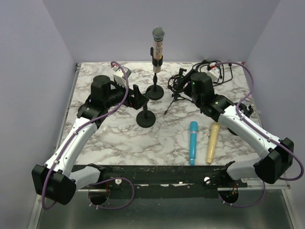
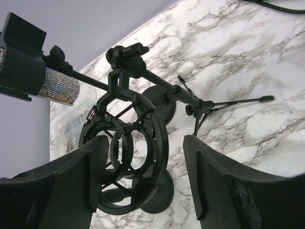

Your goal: Remove the microphone from the stand

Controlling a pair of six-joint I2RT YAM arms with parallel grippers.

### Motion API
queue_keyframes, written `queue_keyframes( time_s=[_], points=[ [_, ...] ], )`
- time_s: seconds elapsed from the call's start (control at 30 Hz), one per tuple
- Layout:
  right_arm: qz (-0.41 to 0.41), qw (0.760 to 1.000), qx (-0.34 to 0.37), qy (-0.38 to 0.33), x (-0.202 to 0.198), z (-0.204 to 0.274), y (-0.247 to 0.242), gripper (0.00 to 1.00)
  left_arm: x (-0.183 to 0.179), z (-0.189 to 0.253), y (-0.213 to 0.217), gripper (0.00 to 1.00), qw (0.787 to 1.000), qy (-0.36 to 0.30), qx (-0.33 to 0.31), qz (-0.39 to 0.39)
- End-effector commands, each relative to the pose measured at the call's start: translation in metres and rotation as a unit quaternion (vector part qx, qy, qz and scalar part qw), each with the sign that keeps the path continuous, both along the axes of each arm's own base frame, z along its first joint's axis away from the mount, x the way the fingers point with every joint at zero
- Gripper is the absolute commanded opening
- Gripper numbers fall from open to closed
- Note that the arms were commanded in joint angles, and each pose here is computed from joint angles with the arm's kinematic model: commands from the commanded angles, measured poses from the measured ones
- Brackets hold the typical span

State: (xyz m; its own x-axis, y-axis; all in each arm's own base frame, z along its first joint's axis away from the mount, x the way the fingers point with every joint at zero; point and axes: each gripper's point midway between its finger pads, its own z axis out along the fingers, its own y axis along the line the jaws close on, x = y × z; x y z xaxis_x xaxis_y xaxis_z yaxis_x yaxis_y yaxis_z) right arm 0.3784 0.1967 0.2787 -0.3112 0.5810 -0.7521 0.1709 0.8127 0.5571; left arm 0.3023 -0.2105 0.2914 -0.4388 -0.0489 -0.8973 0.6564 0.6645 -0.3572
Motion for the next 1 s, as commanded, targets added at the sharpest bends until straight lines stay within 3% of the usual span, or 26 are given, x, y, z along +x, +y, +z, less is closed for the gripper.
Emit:
queue_keyframes(
  time_s=[0.0,0.13,0.4,0.97],
  points=[
    [0.006,1.000,-0.018,-0.006,0.005,0.001,-0.002,0.64,-0.007,0.015,-0.005,0.98,1.000,-0.014,-0.012,-0.016],
    [0.022,0.999,-0.024,-0.010,0.004,0.006,-0.001,0.50,-0.007,0.015,-0.004,0.98,1.000,-0.014,-0.012,-0.015],
    [0.075,0.997,-0.016,-0.015,-0.002,0.020,0.006,0.46,-0.007,0.017,-0.003,0.98,1.000,-0.018,-0.013,-0.013],
    [0.188,0.982,0.013,-0.001,-0.053,0.059,0.010,0.44,-0.020,0.027,-0.012,0.98,0.998,-0.050,-0.025,-0.039]
  ],
)
